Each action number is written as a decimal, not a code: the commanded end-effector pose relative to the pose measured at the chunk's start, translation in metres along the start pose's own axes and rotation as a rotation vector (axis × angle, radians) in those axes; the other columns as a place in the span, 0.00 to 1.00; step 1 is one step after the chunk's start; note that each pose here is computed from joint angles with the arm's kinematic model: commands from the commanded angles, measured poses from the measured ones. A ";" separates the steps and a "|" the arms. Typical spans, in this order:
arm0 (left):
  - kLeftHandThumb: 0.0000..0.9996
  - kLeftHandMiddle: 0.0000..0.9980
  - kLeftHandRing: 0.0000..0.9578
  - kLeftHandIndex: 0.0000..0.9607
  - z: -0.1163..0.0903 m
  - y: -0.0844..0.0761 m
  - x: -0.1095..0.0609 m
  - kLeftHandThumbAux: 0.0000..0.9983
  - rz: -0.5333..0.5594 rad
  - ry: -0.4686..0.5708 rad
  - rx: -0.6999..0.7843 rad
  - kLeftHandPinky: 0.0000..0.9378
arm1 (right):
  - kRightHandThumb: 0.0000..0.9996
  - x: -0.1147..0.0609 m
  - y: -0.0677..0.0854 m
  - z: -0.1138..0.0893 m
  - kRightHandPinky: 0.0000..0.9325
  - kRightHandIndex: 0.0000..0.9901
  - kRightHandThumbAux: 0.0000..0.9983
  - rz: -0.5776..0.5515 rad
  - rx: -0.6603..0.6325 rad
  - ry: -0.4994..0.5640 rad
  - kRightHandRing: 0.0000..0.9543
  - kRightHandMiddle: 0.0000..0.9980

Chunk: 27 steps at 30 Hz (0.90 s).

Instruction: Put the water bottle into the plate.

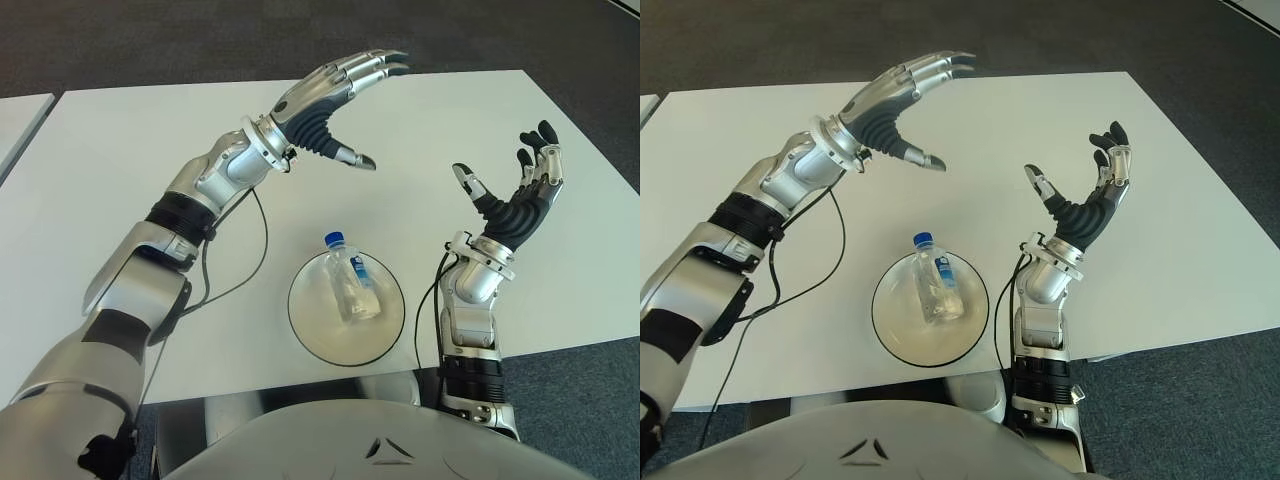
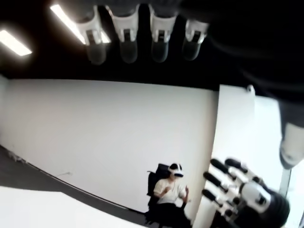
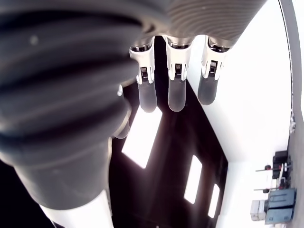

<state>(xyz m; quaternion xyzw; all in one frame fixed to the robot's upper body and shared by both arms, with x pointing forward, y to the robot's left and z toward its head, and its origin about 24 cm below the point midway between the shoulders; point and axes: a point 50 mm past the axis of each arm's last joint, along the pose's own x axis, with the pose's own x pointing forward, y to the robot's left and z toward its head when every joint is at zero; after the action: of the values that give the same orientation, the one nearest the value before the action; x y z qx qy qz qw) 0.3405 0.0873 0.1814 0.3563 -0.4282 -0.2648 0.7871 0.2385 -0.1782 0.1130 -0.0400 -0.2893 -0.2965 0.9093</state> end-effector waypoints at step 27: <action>0.04 0.32 0.31 0.27 -0.049 -0.022 -0.118 0.84 0.612 0.575 -0.604 0.33 | 0.28 -0.003 0.010 -0.040 0.26 0.32 0.91 0.167 -0.011 0.126 0.19 0.21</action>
<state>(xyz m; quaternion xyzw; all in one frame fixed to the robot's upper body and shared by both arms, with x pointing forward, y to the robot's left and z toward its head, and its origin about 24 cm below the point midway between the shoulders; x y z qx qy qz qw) 0.3289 0.1734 0.0974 0.0459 -0.1984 -0.0450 0.9780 0.2586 -0.1761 0.0846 -0.0531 -0.2338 -0.2260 0.9442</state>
